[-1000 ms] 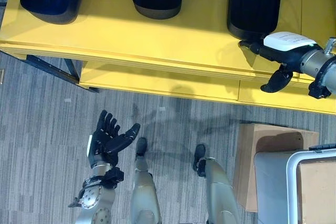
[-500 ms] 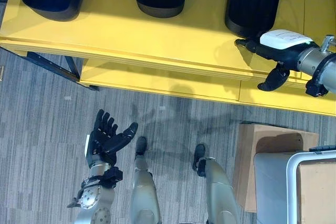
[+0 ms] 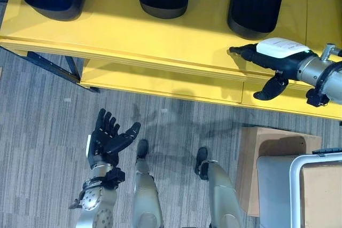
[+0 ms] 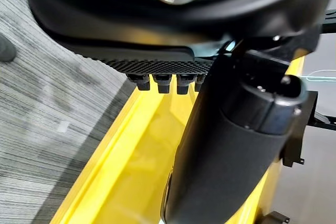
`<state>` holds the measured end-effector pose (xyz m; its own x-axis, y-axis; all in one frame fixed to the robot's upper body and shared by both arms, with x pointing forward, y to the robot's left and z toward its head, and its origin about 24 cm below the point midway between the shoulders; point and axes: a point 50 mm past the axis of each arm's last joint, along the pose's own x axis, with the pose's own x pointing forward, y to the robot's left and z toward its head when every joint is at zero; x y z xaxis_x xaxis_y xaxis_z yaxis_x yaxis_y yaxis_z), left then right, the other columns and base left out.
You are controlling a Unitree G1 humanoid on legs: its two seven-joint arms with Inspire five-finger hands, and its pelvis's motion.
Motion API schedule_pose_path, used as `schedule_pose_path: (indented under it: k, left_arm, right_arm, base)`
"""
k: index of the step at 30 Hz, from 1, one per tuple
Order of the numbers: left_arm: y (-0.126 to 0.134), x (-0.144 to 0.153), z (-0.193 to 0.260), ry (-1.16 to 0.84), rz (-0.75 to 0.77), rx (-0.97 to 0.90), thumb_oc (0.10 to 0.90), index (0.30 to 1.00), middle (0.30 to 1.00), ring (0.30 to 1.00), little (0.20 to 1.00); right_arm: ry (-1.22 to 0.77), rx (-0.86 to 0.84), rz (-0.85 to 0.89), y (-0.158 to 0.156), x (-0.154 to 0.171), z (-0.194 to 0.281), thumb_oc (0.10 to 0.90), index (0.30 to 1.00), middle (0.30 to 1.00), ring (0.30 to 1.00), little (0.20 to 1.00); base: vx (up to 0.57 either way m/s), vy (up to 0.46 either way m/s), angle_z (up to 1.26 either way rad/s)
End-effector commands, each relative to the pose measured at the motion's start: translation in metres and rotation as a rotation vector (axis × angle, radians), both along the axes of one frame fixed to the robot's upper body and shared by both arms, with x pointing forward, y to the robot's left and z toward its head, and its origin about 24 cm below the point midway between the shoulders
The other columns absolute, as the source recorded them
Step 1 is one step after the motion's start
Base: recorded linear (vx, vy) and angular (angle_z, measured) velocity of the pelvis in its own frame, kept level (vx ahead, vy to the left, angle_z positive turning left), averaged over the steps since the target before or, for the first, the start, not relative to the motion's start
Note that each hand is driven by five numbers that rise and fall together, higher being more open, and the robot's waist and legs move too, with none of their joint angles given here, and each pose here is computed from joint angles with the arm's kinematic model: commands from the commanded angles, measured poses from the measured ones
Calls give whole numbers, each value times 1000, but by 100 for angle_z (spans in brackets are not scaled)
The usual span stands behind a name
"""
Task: Move parts from the plastic box to the shelf.
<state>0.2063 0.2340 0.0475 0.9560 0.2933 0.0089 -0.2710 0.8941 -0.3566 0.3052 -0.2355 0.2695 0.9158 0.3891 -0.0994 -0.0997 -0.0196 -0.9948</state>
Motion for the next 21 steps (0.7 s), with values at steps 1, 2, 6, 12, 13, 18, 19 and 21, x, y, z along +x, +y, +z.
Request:
schedule_pose_path:
  k: [1,2,6,12,13,18,19,21]
  left_arm:
    - [15,-6,45,-204,14,124,900,1000,1000,1000,1000]
    - [16,-6,45,-205,14,130,900,1000,1000,1000,1000]
    - [16,-6,45,-202,-1,136,900,1000,1000,1000,1000]
    - [13,-3,44,-192,-53,159,900,1000,1000,1000,1000]
    - [13,-3,42,-186,-58,156,900,1000,1000,1000,1000]
    - [12,-4,34,-156,-94,156,900,1000,1000,1000,1000]
    - [12,-5,32,-146,-104,160,900,1000,1000,1000,1000]
    - [13,-7,27,-127,-106,159,900,1000,1000,1000,1000]
  right_arm:
    - [-145,123,26,-6,-19,41,900,1000,1000,1000,1000]
    - [-128,131,30,-6,-20,37,900,1000,1000,1000,1000]
    - [-84,253,40,-16,-33,23,900,1000,1000,1000,1000]
    - [-42,457,22,-36,-56,-5,900,1000,1000,1000,1000]
    - [-39,520,18,-39,-59,-11,900,1000,1000,1000,1000]
    - [20,661,-3,-47,-70,-42,900,1000,1000,1000,1000]
    - [37,661,-16,-48,-70,-49,900,1000,1000,1000,1000]
    - [46,657,-6,-46,-72,-50,900,1000,1000,1000,1000]
  base:
    - [21,22,-4]
    - [19,18,-6]
    - [34,24,-11]
    - [47,30,-10]
    - [57,39,-5]
    - [59,37,-10]
    - [55,36,-12]
    - [45,29,-15]
